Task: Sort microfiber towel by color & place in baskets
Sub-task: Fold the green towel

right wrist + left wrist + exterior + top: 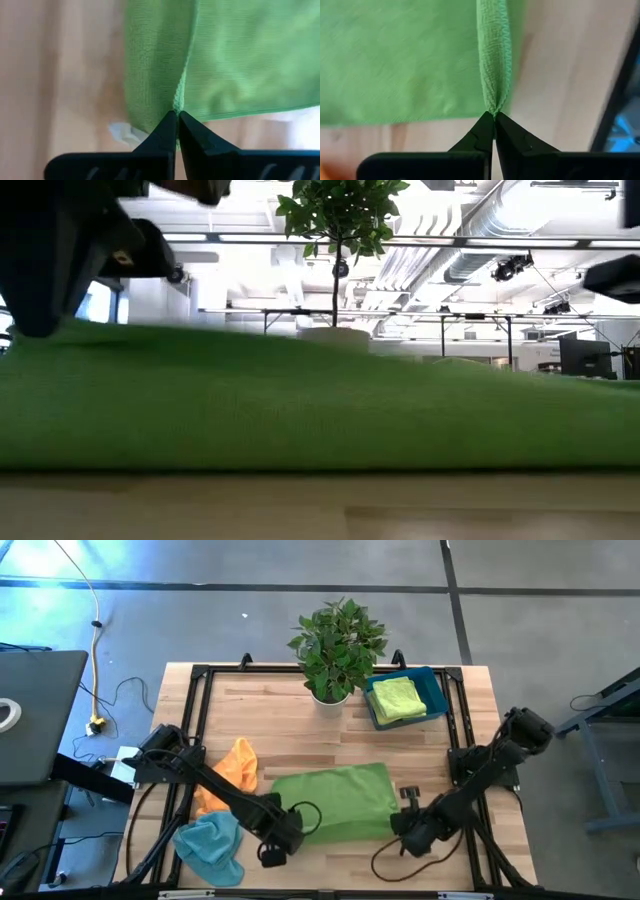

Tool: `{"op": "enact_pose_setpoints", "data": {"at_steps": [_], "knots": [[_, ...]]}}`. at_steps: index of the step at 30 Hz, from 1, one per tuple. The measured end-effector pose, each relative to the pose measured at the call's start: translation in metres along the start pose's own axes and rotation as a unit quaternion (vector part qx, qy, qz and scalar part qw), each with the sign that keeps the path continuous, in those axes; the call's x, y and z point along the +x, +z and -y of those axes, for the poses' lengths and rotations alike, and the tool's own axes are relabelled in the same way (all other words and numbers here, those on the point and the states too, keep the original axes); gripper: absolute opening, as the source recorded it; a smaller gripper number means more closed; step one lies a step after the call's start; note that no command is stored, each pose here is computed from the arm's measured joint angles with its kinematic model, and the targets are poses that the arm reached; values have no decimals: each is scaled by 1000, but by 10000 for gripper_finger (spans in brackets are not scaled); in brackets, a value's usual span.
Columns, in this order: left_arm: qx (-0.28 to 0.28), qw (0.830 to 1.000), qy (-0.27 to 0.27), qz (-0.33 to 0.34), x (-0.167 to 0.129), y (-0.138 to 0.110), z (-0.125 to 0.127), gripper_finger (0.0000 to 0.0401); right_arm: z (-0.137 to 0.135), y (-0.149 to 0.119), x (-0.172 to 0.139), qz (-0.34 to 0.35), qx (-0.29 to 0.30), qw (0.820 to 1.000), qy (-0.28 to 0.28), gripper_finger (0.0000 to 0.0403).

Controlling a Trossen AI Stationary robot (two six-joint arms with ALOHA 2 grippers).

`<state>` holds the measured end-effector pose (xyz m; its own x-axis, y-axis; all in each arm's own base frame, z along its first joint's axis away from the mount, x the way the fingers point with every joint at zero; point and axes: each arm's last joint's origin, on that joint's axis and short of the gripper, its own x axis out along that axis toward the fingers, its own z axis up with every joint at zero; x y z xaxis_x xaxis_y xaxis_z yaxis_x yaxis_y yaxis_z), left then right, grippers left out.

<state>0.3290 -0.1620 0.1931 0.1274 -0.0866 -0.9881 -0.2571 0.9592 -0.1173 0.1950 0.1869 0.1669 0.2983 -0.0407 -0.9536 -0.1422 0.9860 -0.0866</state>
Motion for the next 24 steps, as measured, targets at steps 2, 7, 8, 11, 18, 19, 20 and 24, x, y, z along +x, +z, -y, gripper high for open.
{"op": "enact_pose_setpoints", "data": {"at_steps": [2, 7, 8, 11, 18, 19, 20, 24], "knots": [[-19, 1000, 18, -9, 0, -1, -4, 5, 8, 4, 2, -2, -6, 1000, -16, 1], [-60, 998, 31, -15, 0, 2, -11, 5, 31, 14, 7, -9, -17, 999, -49, 0], [-65, 997, 33, -14, 0, 2, -13, 5, 36, 16, 8, -10, -17, 998, -56, 0], [-77, 996, 43, -5, -1, 6, -18, 5, 50, 21, 11, -13, -19, 997, -78, 0], [-101, 992, 78, -12, -2, 13, -35, 5, 76, 27, 15, -40, -18, 994, -100, 0], [-106, 991, 86, -15, -4, 12, -38, 5, 79, 26, 15, -46, -17, 993, -106, 0], [-112, 989, 93, -19, -6, 12, -41, 5, 82, 26, 14, -50, -15, 992, -113, 0], [-122, 986, 110, -24, -16, 11, -49, 5, 89, 26, 5, -38, -7, 991, -127, 0]]}}
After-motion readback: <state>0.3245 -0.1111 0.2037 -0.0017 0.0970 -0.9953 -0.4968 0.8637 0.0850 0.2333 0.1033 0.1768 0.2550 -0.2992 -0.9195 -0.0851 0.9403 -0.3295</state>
